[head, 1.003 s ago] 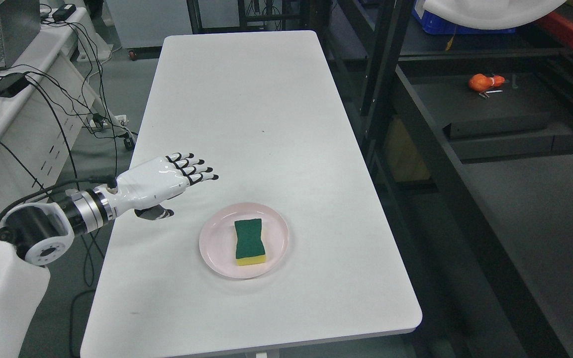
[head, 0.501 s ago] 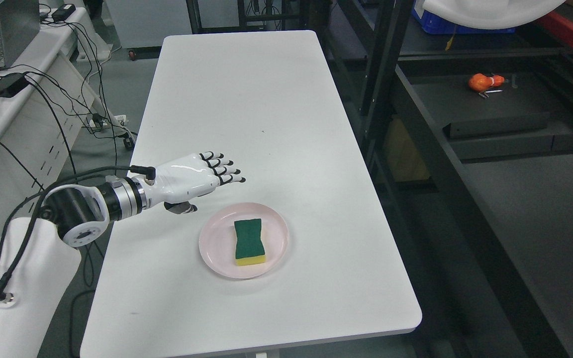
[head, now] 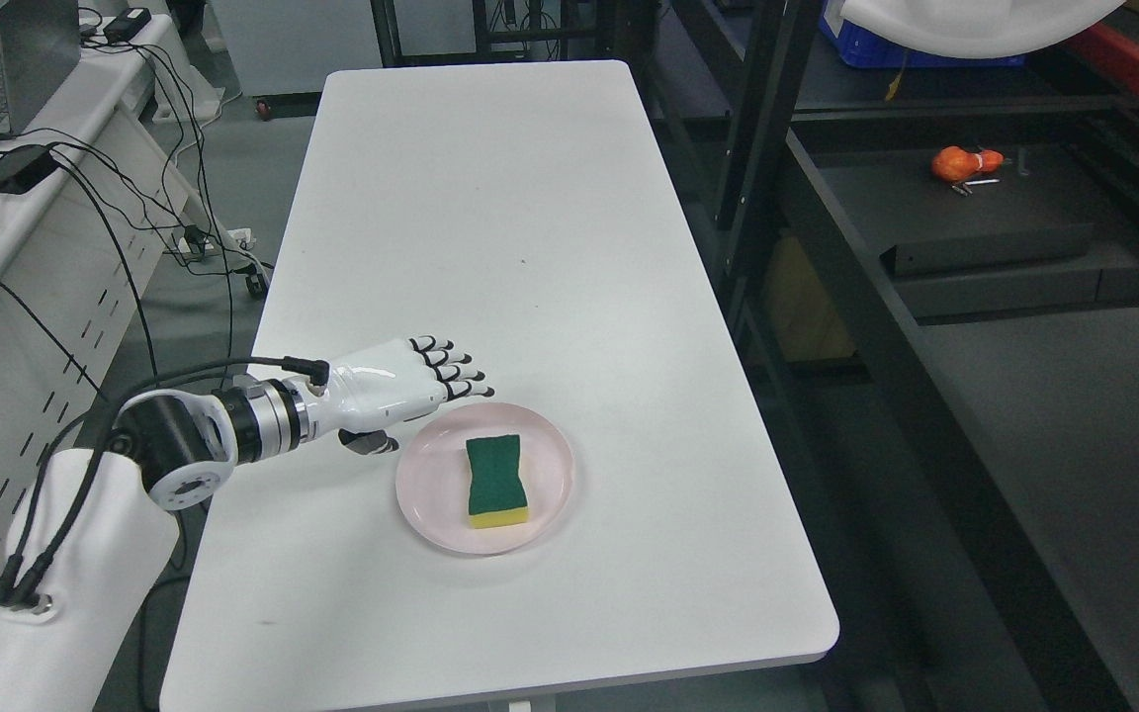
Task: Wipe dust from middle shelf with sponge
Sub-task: 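Lower the left hand onto the green-yellow sponge and close fingers around it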
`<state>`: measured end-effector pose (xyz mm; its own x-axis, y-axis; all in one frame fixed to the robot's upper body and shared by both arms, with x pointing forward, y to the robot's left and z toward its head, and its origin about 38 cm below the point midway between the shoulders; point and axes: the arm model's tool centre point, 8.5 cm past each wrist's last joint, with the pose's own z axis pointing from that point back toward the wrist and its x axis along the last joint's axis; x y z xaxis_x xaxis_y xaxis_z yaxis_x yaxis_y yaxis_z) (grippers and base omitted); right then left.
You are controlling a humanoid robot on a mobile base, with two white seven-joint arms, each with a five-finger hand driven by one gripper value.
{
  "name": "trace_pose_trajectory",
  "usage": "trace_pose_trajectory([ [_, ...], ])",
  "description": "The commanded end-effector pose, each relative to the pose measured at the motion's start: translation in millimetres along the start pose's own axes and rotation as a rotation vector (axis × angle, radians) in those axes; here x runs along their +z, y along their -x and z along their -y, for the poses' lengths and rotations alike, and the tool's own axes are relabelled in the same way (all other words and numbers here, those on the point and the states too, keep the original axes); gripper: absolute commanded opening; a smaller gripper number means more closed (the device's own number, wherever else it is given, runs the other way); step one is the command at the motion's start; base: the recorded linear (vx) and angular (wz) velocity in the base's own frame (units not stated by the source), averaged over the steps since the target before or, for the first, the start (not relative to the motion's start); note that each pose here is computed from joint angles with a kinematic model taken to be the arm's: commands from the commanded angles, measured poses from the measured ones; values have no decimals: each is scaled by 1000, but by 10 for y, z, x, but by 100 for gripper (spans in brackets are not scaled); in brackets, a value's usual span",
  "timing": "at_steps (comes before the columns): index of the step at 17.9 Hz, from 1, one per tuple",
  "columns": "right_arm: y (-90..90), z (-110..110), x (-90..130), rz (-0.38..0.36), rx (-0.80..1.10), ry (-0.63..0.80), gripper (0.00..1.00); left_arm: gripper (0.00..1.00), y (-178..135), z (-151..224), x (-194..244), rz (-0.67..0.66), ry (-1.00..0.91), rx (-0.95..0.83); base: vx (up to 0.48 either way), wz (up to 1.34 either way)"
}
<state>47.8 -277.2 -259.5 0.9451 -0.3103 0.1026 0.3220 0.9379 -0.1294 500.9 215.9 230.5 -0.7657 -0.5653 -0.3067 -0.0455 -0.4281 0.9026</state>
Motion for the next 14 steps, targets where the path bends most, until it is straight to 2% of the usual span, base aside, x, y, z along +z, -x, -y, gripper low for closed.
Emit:
trace_pose_trajectory([
  [1,-25,99,-7,-49,3,14,100,95,-291,0,-342,75,30,-20,0,0],
  [6,-25,99,-7,-49,3,14,100,95,-263,-156,-513,86,36,-40,0,0],
  [10,-25,99,-7,-49,3,14,100,95,-461,-149,-673,134,40,-37,0,0],
  [14,-16,102,-7,-50,3,15,100,95,-370,-109,-583,105,33,-19,-3,0],
])
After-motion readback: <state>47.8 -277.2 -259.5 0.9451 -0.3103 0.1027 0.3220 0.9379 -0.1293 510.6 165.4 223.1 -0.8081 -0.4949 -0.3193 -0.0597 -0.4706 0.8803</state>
